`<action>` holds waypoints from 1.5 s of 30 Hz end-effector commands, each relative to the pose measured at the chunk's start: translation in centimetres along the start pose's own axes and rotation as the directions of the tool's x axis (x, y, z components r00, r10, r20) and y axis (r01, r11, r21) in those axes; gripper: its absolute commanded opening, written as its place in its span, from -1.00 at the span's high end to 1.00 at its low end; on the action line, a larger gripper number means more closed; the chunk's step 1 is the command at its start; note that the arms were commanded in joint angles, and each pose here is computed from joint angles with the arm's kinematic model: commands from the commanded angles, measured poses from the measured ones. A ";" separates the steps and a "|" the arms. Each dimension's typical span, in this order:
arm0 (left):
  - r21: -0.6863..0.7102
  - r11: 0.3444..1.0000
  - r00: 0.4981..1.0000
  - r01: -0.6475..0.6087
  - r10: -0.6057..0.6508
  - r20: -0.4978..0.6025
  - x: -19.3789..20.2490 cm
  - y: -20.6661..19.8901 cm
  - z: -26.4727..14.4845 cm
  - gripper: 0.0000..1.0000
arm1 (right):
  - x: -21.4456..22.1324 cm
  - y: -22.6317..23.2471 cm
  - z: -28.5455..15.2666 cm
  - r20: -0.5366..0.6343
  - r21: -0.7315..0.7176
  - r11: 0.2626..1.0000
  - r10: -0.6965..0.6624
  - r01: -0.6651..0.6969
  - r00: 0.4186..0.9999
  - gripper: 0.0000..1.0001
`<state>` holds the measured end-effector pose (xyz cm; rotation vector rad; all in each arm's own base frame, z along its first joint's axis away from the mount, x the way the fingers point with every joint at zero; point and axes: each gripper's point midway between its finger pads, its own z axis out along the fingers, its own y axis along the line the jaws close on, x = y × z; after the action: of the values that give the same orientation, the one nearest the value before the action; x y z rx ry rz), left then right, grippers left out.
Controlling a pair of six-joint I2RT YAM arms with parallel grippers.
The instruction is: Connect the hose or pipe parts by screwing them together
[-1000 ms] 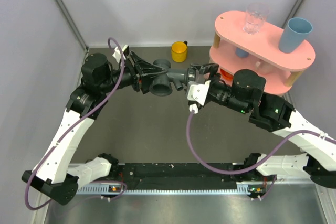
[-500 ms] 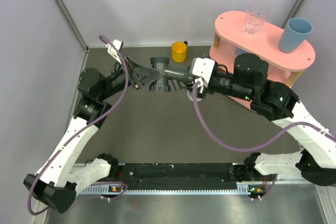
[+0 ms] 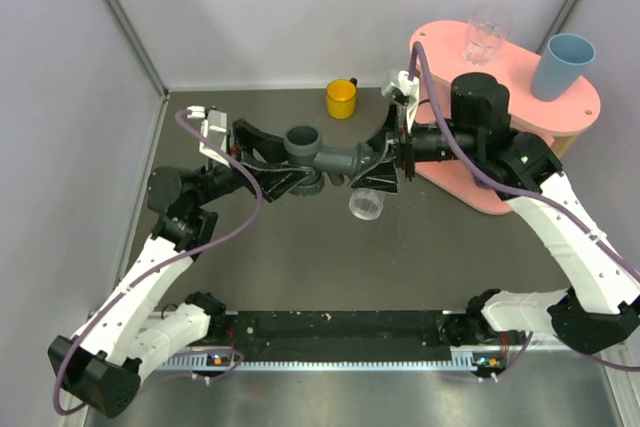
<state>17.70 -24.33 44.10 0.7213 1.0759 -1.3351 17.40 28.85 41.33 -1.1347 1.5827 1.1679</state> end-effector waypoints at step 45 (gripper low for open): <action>-0.244 0.599 0.635 0.763 -0.766 0.104 -3.8 1.3 1.3 1.00 | -4.4 0.5 -0.4 -0.129 0.316 0.607 -0.734 0.729 0.667 0.82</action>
<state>20.99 -24.19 43.46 -0.3531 1.9387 -1.8596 19.09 29.29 44.40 -1.4012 0.9951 0.2047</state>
